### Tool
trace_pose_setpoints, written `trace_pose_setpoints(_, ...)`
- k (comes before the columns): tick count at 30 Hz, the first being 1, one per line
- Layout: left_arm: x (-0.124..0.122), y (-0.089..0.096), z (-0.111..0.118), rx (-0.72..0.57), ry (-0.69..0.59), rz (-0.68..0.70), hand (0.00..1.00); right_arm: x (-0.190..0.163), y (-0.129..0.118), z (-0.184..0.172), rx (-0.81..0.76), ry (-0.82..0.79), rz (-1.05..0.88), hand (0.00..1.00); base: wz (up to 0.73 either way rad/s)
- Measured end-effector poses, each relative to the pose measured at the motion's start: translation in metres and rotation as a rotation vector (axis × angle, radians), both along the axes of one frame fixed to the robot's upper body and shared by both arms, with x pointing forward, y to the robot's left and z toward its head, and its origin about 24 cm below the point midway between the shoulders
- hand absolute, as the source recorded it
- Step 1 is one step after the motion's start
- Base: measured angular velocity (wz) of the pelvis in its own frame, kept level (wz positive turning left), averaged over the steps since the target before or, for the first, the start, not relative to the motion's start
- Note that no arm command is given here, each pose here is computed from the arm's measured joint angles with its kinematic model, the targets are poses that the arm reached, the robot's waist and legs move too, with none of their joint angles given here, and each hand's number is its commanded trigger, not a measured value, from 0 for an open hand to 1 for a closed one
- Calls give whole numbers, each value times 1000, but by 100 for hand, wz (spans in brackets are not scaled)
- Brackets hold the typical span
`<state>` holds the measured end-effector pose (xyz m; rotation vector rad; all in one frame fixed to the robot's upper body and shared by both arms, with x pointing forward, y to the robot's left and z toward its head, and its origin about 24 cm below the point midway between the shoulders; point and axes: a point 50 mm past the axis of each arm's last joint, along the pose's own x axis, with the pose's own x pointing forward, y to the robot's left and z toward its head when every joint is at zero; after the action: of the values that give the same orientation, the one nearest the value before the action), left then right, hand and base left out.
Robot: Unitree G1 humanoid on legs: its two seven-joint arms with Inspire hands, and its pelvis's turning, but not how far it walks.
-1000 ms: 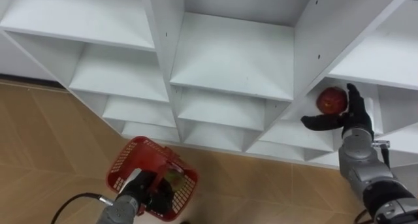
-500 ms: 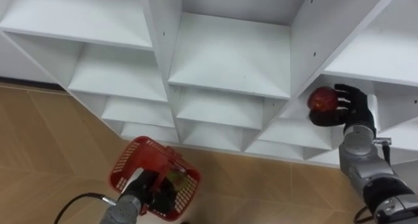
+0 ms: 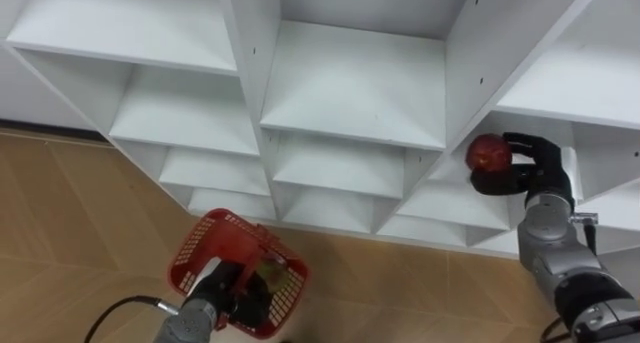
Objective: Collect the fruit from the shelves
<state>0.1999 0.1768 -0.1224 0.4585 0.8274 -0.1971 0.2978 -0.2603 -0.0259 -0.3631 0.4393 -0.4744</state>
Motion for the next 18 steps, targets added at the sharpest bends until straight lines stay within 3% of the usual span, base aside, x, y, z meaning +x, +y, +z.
trace_pose_setpoints(18, -6, -9, -6, -19, 34, 4, 100, -4, 0, -6, 74, 8, -54, 100, 0)
